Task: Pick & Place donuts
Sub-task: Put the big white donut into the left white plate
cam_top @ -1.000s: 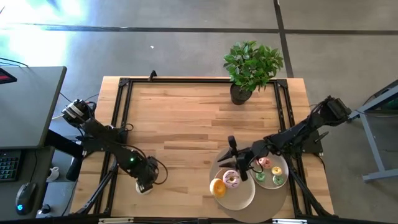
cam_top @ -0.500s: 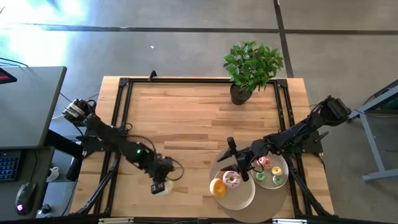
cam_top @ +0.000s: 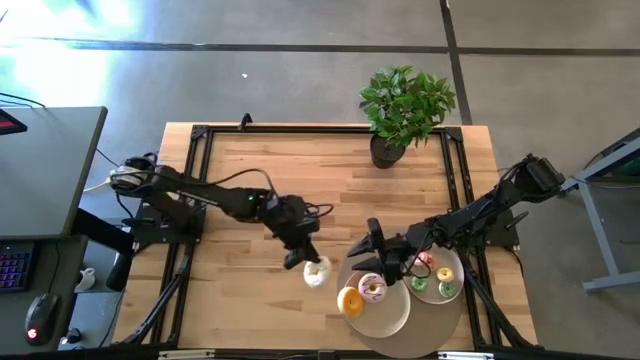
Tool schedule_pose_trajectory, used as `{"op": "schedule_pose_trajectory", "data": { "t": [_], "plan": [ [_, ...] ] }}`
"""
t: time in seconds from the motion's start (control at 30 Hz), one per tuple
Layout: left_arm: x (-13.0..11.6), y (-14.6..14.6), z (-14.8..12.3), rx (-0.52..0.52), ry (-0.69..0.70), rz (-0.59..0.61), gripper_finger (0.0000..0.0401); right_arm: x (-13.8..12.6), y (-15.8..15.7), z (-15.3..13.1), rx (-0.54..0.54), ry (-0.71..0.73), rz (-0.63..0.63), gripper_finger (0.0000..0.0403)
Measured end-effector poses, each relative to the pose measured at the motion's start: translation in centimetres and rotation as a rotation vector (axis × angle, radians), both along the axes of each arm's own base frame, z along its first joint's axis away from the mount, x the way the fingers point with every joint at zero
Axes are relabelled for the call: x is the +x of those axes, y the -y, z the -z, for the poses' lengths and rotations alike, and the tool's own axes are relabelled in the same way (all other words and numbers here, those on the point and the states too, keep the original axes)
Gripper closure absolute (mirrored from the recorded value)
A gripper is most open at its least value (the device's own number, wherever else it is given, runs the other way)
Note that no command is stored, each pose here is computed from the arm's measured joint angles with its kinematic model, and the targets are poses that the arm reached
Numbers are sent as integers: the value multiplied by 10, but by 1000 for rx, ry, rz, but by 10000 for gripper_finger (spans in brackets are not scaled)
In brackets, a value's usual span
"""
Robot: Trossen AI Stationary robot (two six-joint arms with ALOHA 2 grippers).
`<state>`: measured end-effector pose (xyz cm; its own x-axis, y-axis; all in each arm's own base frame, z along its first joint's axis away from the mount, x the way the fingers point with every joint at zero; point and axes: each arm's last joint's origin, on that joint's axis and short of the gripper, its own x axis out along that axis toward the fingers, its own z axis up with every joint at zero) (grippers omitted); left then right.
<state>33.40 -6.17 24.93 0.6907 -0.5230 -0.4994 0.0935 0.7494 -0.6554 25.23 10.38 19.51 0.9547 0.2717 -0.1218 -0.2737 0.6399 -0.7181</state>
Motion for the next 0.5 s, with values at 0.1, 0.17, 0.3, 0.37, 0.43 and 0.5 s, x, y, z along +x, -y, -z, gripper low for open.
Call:
{"op": "schedule_pose_trajectory", "data": {
  "t": [0.1,0.17,0.3,0.37,0.43,0.5],
  "plan": [
    [14,-8,15,-88,-29,-18,394,1,3,0,-36,8,-20,201],
    [25,-11,21,-154,-5,-21,394,2,4,0,-20,1,-55,201],
    [39,-18,22,-264,79,8,394,2,5,1,-8,-5,-77,201],
    [44,-21,23,-292,109,7,394,2,5,1,-8,-7,-85,201],
    [45,-25,24,-309,108,-2,394,2,5,1,-7,-7,-87,201],
    [46,-28,25,-313,105,-11,394,2,5,0,-6,-3,-85,201]
  ]
}}
